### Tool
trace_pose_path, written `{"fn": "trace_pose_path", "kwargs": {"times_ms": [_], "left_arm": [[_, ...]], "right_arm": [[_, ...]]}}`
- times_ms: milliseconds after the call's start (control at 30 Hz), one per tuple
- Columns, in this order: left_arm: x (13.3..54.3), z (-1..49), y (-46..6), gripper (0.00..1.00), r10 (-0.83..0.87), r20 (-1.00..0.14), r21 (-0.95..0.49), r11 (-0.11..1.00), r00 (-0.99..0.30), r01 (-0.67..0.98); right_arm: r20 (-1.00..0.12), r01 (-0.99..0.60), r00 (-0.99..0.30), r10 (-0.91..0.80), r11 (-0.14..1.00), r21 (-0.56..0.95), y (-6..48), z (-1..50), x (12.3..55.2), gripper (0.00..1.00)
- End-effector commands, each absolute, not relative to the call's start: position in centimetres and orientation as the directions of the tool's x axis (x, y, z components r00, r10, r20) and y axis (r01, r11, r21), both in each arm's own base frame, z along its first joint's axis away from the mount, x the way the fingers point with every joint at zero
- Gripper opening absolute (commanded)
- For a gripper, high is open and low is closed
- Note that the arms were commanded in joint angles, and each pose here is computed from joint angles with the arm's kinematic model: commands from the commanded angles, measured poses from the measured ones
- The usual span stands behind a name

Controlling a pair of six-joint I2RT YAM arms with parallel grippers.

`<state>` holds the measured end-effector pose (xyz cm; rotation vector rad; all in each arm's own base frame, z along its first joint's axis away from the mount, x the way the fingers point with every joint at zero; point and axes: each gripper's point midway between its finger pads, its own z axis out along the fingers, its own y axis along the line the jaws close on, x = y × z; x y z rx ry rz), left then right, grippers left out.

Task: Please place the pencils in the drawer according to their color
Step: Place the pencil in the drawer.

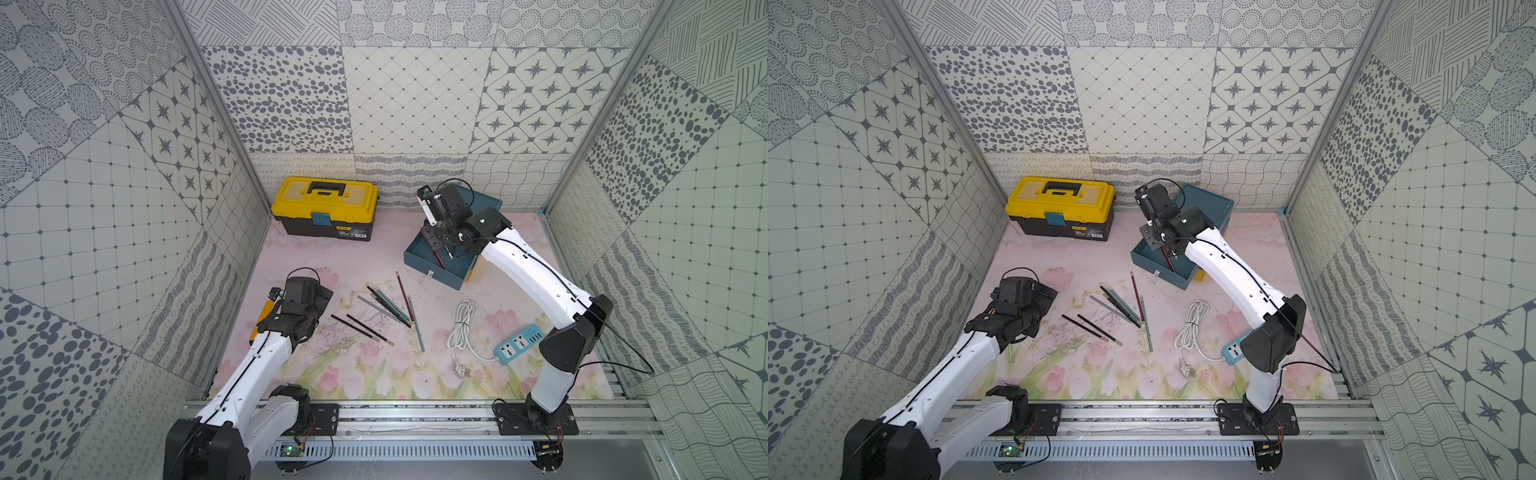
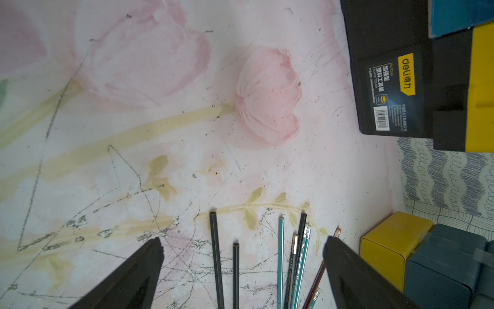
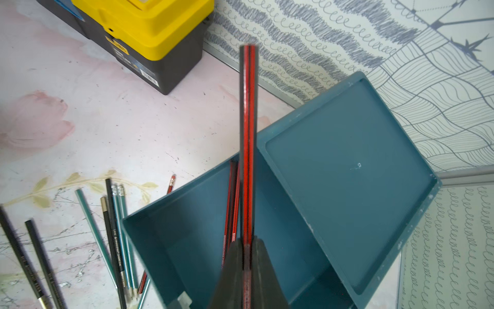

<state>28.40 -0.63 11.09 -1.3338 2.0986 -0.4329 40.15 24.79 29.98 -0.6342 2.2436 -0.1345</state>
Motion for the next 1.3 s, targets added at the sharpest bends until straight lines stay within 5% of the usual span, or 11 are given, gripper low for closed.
{"fn": "trace_pose_path", "kwargs": {"times_ms": [0, 867, 1267], "left_arm": [[28.6, 10.9, -0.6, 0.99, -0.901, -0.312, -0.570, 0.431, -0.301, -0.700], [28.9, 11.3, -0.9, 0.99, -0.903, -0.301, -0.582, 0.429, -0.306, -0.691], [28.7, 11.5, -0.8, 0.99, -0.904, -0.304, -0.589, 0.427, -0.302, -0.686]], "right_arm": [[-0.689, -0.388, -0.557, -0.463, 0.879, -0.277, 23.9, 30.7, 40.2, 0.00], [-0.532, -0.410, -0.724, -0.438, 0.894, -0.179, 22.0, 23.4, 38.3, 0.00], [-0.535, -0.396, -0.731, -0.424, 0.902, -0.175, 21.7, 23.6, 38.1, 0.19]]}}
